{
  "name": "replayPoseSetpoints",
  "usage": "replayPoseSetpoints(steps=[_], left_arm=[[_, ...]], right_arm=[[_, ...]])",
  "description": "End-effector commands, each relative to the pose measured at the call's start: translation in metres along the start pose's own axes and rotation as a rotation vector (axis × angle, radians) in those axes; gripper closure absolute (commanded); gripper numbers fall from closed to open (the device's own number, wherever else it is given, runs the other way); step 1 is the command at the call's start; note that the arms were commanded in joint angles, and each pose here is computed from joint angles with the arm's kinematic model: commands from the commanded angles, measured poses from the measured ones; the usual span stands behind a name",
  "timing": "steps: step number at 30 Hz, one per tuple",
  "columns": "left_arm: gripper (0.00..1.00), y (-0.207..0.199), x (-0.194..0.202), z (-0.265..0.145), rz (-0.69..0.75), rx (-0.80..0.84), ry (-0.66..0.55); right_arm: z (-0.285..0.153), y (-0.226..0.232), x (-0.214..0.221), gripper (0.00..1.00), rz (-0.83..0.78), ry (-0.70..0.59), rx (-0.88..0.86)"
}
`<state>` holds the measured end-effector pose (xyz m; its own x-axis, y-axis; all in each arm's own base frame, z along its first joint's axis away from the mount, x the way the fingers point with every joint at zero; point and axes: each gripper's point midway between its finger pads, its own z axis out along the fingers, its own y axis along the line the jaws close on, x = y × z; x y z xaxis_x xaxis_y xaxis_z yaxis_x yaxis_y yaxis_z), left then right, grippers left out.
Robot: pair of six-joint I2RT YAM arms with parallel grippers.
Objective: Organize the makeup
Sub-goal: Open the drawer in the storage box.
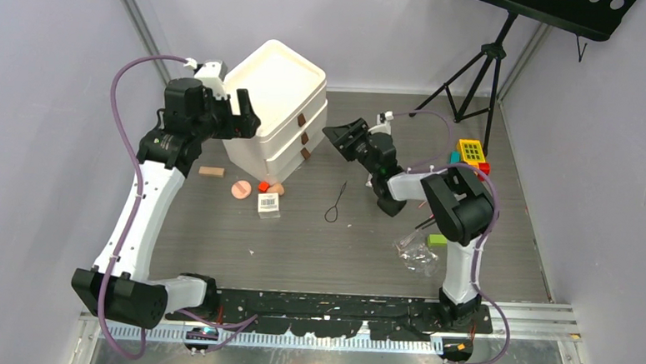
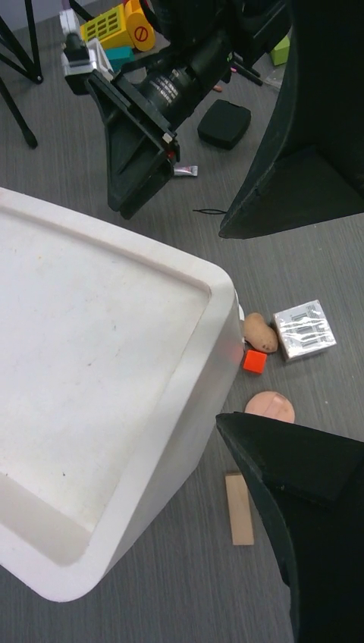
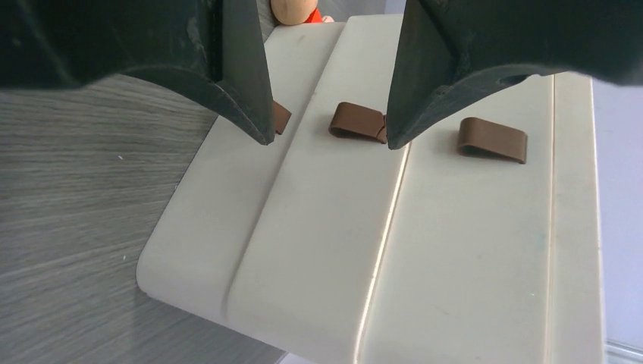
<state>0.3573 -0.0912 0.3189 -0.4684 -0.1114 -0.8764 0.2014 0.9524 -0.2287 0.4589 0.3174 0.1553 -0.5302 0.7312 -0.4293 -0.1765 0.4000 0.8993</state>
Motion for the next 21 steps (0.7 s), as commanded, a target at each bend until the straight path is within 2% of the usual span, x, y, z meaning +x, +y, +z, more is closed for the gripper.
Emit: replayPoseSetpoints(steps=[1, 11, 21], left_arm=[[0.14, -0.008, -0.016, -0.003, 0.012, 0.045, -0.062], [0.16, -0.011, -0.013, -0.001, 0.020, 0.064, -0.047], [0.16, -0.012, -0.011, 0.001, 0.017, 0.073, -0.040]], right_arm=[[0.005, 0.047, -0.006, 0.40, 0.079, -0.032, -0.181], [0.007, 0.053, 0.031, 0.41, 0.109, 0.043, -0.261], [0.014, 0.038, 0.043, 0.43, 0.100, 0.050, -0.220]])
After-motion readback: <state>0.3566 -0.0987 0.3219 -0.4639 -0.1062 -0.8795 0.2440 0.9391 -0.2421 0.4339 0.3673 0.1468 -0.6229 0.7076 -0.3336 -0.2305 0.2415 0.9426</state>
